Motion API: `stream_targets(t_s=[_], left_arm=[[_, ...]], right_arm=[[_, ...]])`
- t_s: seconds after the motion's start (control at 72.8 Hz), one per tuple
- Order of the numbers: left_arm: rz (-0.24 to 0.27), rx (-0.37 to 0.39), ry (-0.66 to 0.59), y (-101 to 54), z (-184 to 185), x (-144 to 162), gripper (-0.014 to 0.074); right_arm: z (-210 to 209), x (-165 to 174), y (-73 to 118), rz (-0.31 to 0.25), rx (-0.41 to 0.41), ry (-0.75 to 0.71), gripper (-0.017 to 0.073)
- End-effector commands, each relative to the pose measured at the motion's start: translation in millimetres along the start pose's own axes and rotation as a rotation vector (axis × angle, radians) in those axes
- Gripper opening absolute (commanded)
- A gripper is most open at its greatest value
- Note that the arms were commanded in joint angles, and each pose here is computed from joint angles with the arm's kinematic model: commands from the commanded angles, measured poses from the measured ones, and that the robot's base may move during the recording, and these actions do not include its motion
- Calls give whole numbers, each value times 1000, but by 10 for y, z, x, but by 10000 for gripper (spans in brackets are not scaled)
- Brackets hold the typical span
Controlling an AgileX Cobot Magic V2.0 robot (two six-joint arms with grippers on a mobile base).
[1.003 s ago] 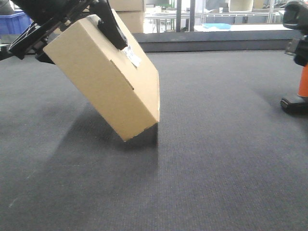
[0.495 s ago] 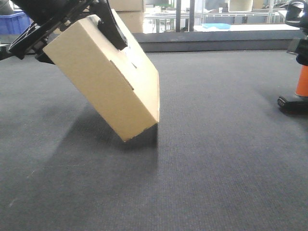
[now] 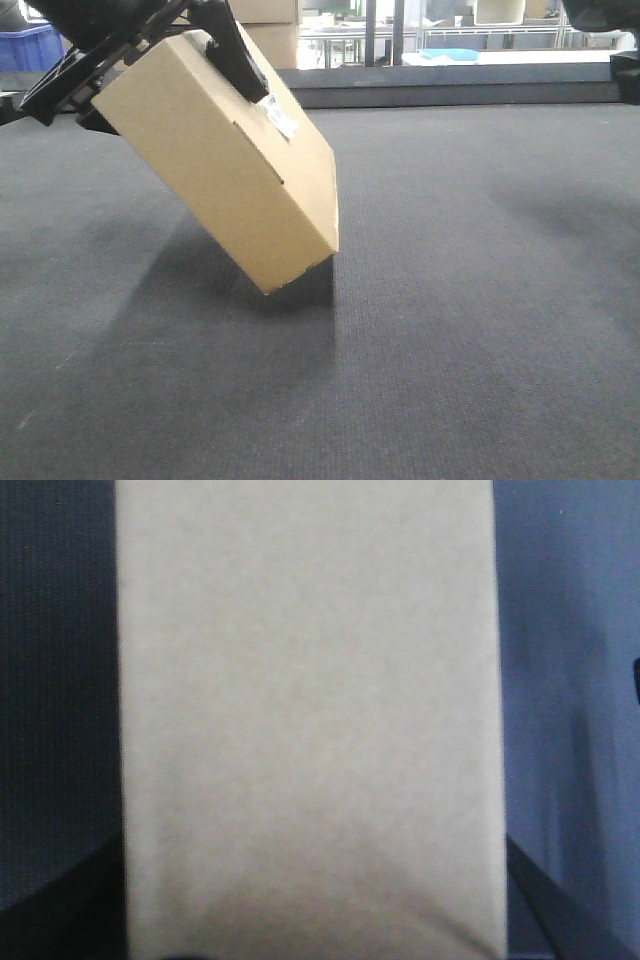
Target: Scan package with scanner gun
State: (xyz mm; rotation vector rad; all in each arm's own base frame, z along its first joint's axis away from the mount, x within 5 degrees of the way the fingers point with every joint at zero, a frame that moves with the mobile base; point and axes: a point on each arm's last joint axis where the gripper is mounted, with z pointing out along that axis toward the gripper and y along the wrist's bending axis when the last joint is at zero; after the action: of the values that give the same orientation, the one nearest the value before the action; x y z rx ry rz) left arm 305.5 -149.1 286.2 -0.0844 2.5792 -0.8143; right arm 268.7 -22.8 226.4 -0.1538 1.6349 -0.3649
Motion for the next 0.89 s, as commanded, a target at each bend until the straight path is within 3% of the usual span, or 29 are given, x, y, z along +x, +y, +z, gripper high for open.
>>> stream_targets(t_s=[0.0, 0.151, 0.22, 0.302, 0.412, 0.467, 0.715, 0.88], left_arm=[[-5, 14, -7, -32, -6, 3, -111], [-5, 14, -7, -32, -6, 3, -111], [-5, 14, -7, -32, -6, 3, -111], [-5, 14, -7, -32, -6, 3, -111], [-5, 14, -7, -32, -6, 3, -111], [-5, 14, -7, -32, -6, 3, -111], [-5, 14, -7, -32, -6, 3, -111], [-5, 14, -7, -32, -6, 3, -111]], right_arm=[[-33, -106, -48, -84, 21, -49, -162], [-39, -115, -53, -82, 23, -52, -162], [-41, -121, -57, -49, 26, -57, -162], [-42, -137, -63, 44, 30, -75, -162], [-44, -151, -88, 260, 47, -97, -162], [-42, -148, -99, 338, 57, -101, -162], [17, -93, -93, 447, 75, -146, -162], [103, 18, -61, 575, 82, -194, -162]])
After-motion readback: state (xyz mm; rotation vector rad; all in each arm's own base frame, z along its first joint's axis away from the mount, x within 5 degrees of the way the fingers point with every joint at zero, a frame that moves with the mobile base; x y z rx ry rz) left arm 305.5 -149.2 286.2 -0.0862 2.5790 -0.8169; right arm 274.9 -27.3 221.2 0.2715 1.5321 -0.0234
